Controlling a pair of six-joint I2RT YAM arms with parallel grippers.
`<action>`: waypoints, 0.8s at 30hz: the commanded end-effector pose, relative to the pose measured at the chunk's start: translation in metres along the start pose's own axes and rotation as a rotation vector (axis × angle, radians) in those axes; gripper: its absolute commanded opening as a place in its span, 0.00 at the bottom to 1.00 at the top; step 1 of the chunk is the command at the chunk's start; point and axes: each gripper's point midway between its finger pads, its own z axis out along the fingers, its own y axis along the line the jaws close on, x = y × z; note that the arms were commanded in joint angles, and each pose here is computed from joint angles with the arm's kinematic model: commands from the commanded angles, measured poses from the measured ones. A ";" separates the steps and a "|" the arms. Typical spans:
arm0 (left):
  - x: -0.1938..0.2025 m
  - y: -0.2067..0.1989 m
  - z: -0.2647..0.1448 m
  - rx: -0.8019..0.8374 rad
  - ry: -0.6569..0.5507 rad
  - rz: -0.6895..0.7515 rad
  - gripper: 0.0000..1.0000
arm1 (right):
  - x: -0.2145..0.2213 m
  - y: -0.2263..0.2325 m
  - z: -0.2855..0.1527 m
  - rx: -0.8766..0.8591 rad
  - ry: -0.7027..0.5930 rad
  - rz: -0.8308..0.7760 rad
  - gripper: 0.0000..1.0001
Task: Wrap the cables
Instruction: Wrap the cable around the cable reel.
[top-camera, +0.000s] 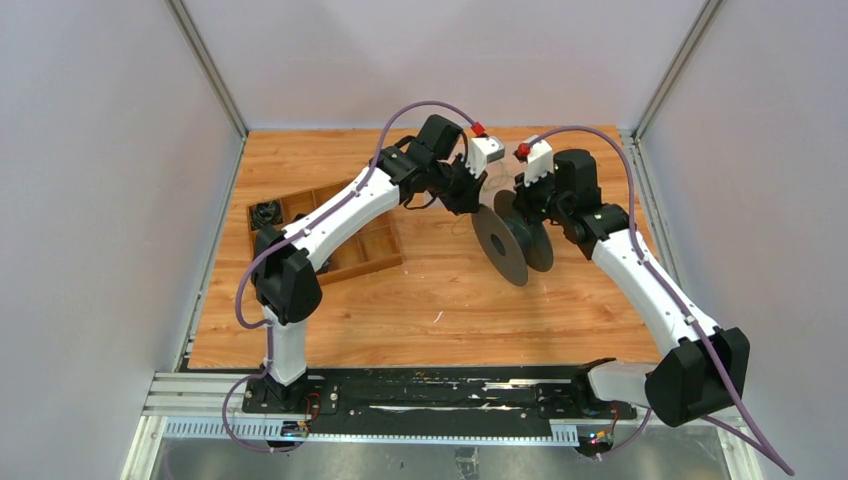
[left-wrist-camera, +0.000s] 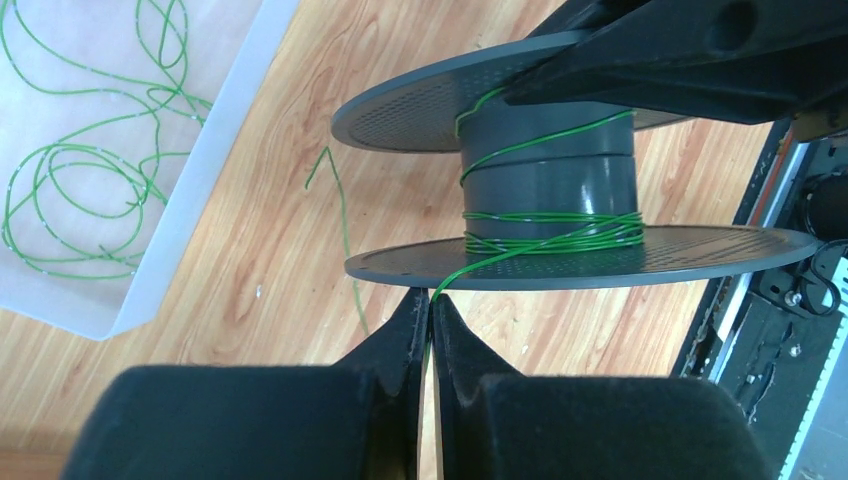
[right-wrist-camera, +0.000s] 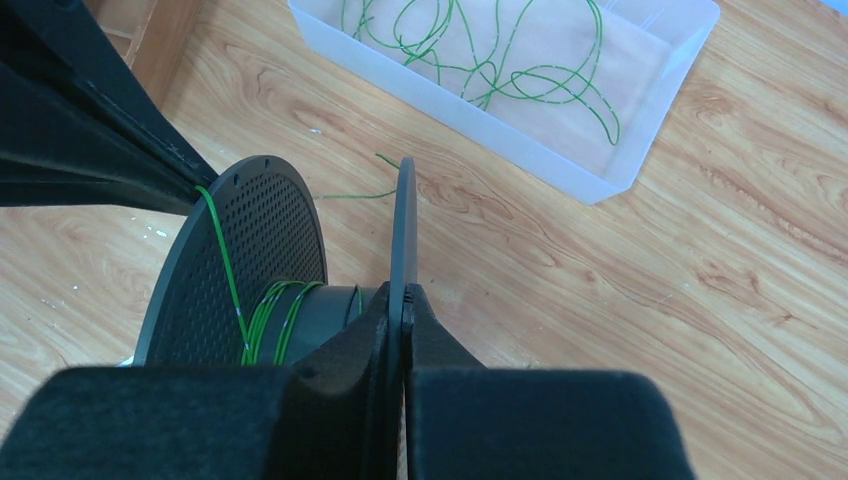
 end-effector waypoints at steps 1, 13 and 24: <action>0.008 0.017 -0.007 -0.059 0.004 0.002 0.05 | -0.030 0.005 -0.017 -0.036 -0.116 -0.015 0.01; 0.024 0.039 -0.013 -0.071 -0.006 -0.052 0.06 | -0.036 0.004 -0.024 -0.048 -0.136 -0.010 0.01; 0.042 0.047 -0.008 -0.065 -0.004 -0.086 0.07 | -0.046 0.004 -0.031 -0.059 -0.154 0.001 0.01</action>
